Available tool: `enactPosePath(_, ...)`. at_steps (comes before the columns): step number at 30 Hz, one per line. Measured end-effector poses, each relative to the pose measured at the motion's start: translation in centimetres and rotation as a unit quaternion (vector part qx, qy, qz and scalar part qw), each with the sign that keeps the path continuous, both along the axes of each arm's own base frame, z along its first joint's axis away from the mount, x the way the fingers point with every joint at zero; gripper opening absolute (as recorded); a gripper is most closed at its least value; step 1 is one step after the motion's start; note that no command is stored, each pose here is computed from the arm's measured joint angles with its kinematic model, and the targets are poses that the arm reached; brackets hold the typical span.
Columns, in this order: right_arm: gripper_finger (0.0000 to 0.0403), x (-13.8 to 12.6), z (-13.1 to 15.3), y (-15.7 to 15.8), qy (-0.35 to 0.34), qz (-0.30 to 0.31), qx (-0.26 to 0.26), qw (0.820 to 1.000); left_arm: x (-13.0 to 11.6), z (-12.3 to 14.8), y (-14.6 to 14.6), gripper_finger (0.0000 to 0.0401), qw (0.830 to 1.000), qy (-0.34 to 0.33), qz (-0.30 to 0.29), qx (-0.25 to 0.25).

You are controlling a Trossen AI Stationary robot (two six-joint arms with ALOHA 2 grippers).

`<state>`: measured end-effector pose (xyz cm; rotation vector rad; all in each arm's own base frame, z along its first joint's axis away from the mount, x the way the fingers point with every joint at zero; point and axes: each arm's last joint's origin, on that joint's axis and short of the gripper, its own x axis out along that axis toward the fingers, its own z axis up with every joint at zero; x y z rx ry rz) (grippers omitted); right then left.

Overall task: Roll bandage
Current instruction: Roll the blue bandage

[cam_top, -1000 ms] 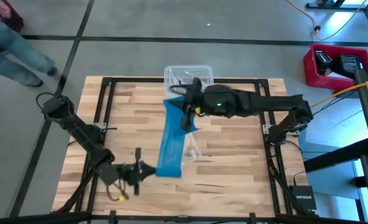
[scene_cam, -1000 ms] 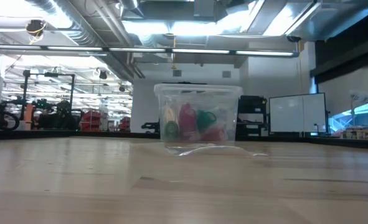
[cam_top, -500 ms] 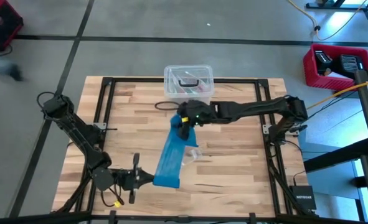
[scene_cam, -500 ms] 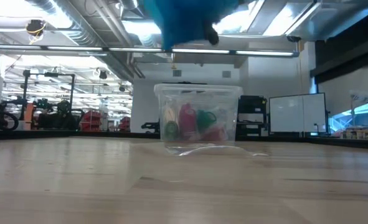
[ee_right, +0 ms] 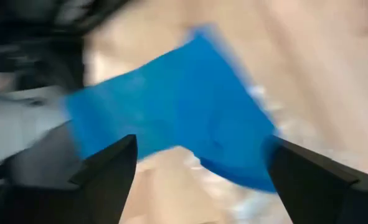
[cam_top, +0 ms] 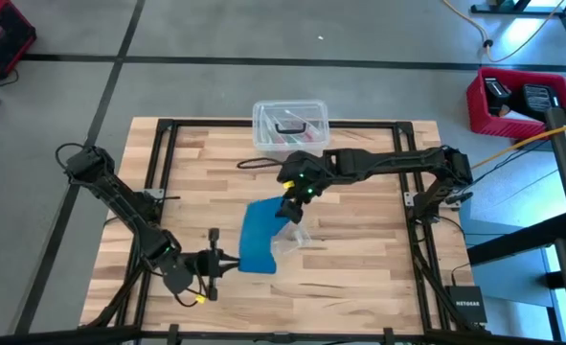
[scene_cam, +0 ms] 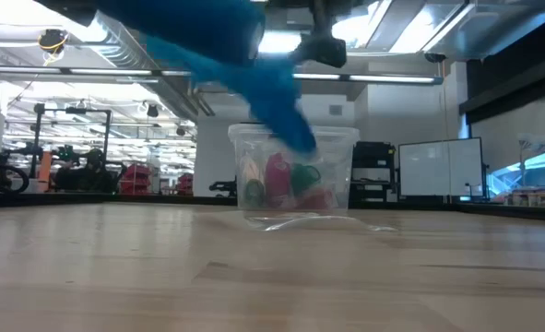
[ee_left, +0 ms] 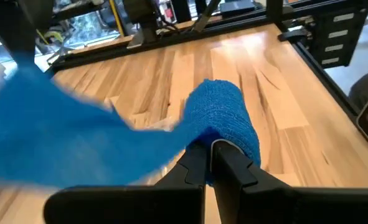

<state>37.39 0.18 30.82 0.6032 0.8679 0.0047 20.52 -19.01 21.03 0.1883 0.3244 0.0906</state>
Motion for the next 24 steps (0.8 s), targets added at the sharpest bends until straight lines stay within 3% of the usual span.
enactPosePath(3, 0.0344, -0.6, -0.6, -0.2, 0.045, -0.017, -0.021, 0.999, 0.1, -0.1, 0.2, 0.0001, 1.0, 0.002, 0.005, -0.001)
enactPosePath(5, 0.0344, -1.3, -1.0, -0.4, 0.084, 0.011, 0.019, 0.996, 0.1, -0.1, 0.2, 0.0001, 1.0, 0.002, 0.008, -0.003)
enactPosePath(8, 0.0344, -3.2, -0.3, -0.6, 0.15, 0.102, 0.107, 0.978, 0.1, -0.3, 0.2, 0.0001, 1.0, 0.011, 0.001, -0.003)
enactPosePath(9, 0.0344, -3.9, 0.4, -0.6, 0.165, 0.111, 0.115, 0.973, 0.1, -0.3, 0.2, 0.0001, 1.0, 0.013, -0.002, -0.004)
enactPosePath(15, 0.0344, -6.4, 4.0, -1.0, 0.185, 0.072, 0.019, 0.98, 0.2, -0.3, 0.3, 0.0001, 1.0, 0.016, -0.005, 0.005)
enactPosePath(24, 0.0344, -12.5, 8.2, 0.9, 0.138, 0.037, -0.137, 0.98, 0.6, 0.1, 0.3, 0.0001, 1.0, -0.004, 0.0, -0.018)
